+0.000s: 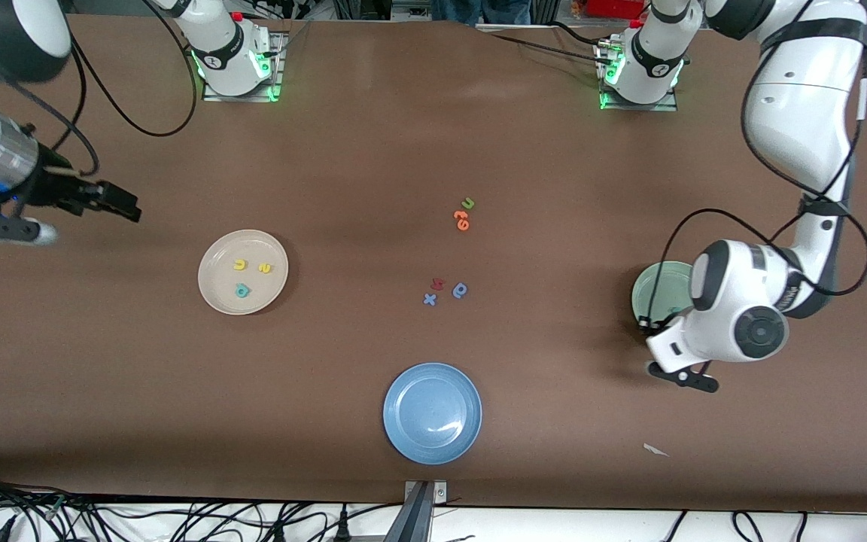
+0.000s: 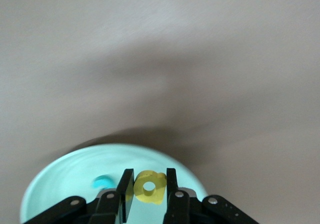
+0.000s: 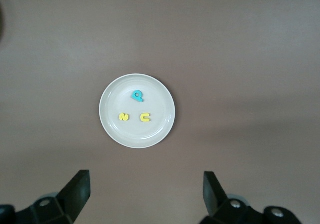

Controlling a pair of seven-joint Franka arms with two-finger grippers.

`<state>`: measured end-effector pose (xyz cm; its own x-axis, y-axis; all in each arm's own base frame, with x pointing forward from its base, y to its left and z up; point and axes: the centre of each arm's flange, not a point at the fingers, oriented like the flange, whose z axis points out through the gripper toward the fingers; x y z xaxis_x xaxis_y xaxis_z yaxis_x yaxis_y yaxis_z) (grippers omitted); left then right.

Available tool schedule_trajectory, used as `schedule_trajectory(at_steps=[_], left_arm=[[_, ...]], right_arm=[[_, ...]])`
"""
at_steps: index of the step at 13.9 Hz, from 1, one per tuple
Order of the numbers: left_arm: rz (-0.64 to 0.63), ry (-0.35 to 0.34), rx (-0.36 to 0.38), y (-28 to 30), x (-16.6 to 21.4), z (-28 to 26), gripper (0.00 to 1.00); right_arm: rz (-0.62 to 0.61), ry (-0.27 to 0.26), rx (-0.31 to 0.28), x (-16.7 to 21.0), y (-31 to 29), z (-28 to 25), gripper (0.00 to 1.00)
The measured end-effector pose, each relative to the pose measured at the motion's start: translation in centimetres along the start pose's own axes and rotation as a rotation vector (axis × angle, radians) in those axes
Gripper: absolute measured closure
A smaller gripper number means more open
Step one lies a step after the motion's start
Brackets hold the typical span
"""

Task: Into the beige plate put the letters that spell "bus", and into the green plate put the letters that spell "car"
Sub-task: 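Carry the yellow a to the green plate while the right gripper withdraws, then lower the yellow a onto the green plate and open the left gripper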

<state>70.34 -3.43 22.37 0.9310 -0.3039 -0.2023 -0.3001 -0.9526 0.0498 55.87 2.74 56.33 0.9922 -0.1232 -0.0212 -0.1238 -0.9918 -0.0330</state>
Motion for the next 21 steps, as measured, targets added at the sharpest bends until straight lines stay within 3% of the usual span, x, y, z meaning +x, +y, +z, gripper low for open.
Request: schedule_trajectory(at_steps=[3,5,10,16,21], left_arm=[[0.044,-0.047,-0.027,-3.5,-1.8,1.1,0.67],[0.048,-0.074,-0.035,-3.3,-2.2,0.9,0.50],[0.016,-0.013,-0.006,-2.8,-2.6,-4.6,0.00],[-0.085,0.060,0.024,-2.5,-3.7,-10.8,0.00],[-0.155,0.105,0.027,-1.1,-11.1,-20.3,0.00]], right_arm=[[0.001,-0.005,-0.001,-1.7,0.5,-2.1,0.00],[-0.009,-0.016,-0.001,-1.2,1.9,-2.1,0.00],[-0.015,-0.021,-0.001,-0.2,2.4,-1.9,0.00],[-0.023,-0.011,-0.004,-0.1,2.3,-2.2,0.00],[-0.042,-0.004,-0.040,-0.1,1.9,-2.4,0.00]])
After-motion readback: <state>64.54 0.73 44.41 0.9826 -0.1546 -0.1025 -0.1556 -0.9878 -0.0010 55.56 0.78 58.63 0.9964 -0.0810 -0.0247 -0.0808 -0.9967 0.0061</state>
